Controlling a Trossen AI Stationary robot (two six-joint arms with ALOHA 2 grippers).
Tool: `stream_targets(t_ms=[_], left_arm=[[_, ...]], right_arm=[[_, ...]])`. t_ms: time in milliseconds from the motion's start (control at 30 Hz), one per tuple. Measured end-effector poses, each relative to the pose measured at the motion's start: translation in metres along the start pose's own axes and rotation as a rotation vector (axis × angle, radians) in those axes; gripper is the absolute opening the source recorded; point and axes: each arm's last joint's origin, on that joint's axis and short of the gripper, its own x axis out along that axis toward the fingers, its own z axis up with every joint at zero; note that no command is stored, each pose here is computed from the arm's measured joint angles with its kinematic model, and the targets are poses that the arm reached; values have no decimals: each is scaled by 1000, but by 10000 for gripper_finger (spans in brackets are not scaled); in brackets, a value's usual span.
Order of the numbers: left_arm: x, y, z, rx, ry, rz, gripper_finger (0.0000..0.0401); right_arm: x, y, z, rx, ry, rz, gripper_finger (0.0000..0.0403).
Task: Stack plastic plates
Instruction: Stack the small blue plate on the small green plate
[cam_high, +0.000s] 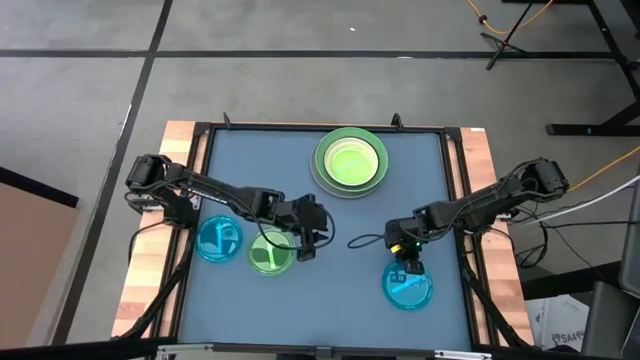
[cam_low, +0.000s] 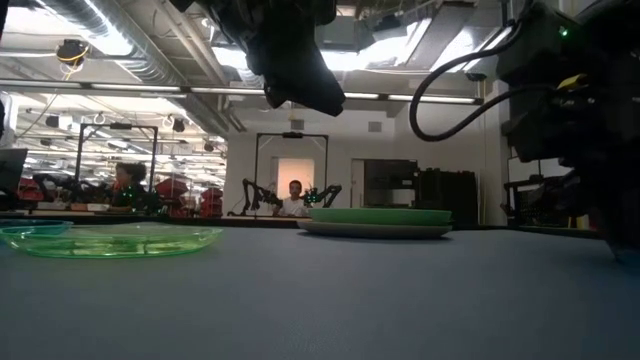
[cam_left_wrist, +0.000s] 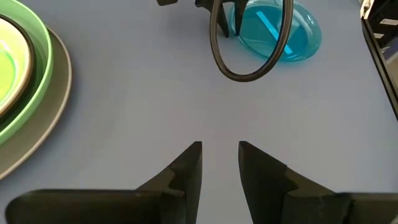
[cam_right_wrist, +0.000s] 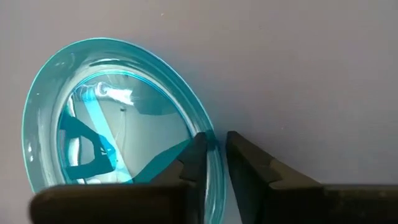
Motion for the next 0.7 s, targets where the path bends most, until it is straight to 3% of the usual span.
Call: stream_targets(t_ms=[233, 700], left_arm=[[0, 0, 0, 2, 1, -5, 98], [-17, -1, -1, 34, 40, -7, 98]], right_arm=[[0, 0, 0, 1, 1, -5, 5], [1, 1, 3, -9, -32, 11, 1]])
